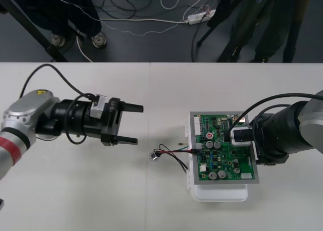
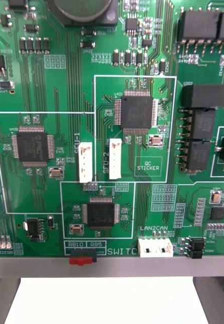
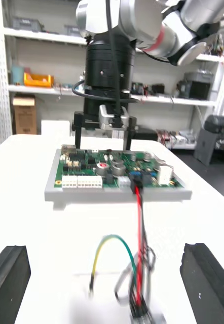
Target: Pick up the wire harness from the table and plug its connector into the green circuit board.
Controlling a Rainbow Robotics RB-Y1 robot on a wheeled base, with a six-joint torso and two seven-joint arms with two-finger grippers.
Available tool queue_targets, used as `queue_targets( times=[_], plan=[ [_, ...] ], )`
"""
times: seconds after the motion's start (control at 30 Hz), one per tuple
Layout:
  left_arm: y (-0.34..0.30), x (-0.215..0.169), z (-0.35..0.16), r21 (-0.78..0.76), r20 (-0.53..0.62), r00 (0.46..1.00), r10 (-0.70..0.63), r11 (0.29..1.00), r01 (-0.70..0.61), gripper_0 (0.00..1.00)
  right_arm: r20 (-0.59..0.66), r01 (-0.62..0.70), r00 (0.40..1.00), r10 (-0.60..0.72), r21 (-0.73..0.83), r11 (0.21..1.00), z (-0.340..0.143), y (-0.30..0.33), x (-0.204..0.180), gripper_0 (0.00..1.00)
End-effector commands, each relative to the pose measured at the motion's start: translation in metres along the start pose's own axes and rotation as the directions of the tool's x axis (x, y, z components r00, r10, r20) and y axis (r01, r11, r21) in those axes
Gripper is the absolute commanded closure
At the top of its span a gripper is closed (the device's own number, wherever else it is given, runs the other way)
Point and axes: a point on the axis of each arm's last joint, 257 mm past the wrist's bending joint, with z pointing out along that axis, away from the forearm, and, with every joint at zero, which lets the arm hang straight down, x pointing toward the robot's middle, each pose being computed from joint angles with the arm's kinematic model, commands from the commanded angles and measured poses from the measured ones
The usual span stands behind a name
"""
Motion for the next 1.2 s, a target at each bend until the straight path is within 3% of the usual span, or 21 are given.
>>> queue_targets(
  times=[0.03,0.47,0.63,0.87,1.2],
  plan=[
    [-0.012,-0.036,-0.059,0.01,-0.049,0.994,-0.093,0.996,0.094,0.13,0.013,0.097,0.995,-0.097,0.039,0.995,-0.012,-0.013,-0.009,0.0],
    [0.007,-0.126,-0.135,-0.084,-0.269,0.961,-0.059,0.996,0.037,0.13,0.108,0.158,0.981,-0.159,0.013,0.987,-0.048,-0.039,0.028,0.0],
    [0.02,-0.171,-0.138,-0.129,-0.306,0.952,-0.035,0.992,-0.005,0.13,0.143,0.165,0.975,-0.17,0.044,0.985,-0.079,-0.054,0.037,0.0],
    [0.031,-0.219,-0.125,-0.14,-0.322,0.947,0.004,0.989,-0.051,0.13,0.288,0.12,0.946,-0.147,0.11,0.987,-0.128,-0.071,0.016,0.0],
    [0.033,-0.229,-0.119,-0.128,-0.351,0.936,0.037,0.988,-0.088,0.13,0.614,0.061,0.787,-0.056,0.013,0.998,-0.192,-0.052,-0.036,0.0]
  ],
)
